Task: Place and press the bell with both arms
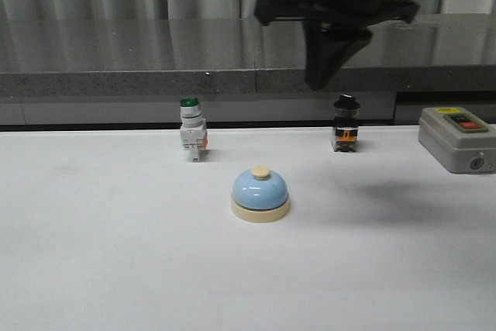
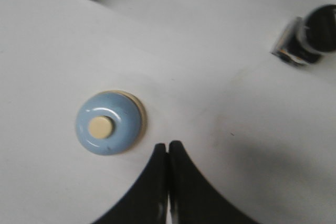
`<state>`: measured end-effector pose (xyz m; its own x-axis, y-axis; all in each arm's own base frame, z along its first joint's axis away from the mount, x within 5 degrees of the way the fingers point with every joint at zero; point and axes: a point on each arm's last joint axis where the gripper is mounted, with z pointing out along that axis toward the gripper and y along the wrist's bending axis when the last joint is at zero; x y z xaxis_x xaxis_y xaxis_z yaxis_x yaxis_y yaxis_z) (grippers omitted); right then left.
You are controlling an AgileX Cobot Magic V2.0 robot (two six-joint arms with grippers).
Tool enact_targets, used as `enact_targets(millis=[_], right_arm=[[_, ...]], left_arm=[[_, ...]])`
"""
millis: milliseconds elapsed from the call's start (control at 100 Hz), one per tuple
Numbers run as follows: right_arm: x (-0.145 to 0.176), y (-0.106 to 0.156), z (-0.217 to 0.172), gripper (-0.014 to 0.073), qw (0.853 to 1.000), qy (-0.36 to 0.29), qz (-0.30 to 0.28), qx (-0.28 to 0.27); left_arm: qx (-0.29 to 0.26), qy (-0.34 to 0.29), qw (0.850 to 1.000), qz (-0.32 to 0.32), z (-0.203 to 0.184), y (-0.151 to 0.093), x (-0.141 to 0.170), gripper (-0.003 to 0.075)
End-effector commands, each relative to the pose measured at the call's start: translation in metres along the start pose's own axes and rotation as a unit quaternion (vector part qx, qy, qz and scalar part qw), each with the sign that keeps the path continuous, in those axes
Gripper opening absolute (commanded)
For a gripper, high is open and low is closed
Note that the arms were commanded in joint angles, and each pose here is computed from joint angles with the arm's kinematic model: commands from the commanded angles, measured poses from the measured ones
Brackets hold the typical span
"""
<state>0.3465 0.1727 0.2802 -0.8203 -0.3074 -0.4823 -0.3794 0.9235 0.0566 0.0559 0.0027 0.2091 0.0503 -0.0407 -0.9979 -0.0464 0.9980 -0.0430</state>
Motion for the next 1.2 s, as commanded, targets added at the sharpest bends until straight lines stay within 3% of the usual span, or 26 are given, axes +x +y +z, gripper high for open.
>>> enact_targets(millis=[0,280,530,880,1190], right_arm=[[0.006,-0.017,-0.041,-0.006,0.997,-0.067,0.027,0.014],[0.067,-0.062,-0.074,-0.006,0.988,-0.091,0.11,0.051],[0.118,-0.085,-0.107,-0.006,0.976,-0.12,0.161,0.086],[0.184,-0.087,-0.141,-0.006,0.954,-0.185,0.202,0.121],[0.242,-0.066,-0.151,-0.006,0.94,-0.247,0.202,0.121]], left_arm=[[0.0,-0.03,1.0,0.0,-0.001,0.0,0.006,-0.002],[0.0,-0.03,1.0,0.0,-0.001,0.0,0.006,-0.002],[0.0,-0.03,1.0,0.0,-0.001,0.0,0.006,-0.002],[0.0,-0.03,1.0,0.0,-0.001,0.0,0.006,-0.002],[0.0,-0.03,1.0,0.0,-0.001,0.0,0.006,-0.002]])
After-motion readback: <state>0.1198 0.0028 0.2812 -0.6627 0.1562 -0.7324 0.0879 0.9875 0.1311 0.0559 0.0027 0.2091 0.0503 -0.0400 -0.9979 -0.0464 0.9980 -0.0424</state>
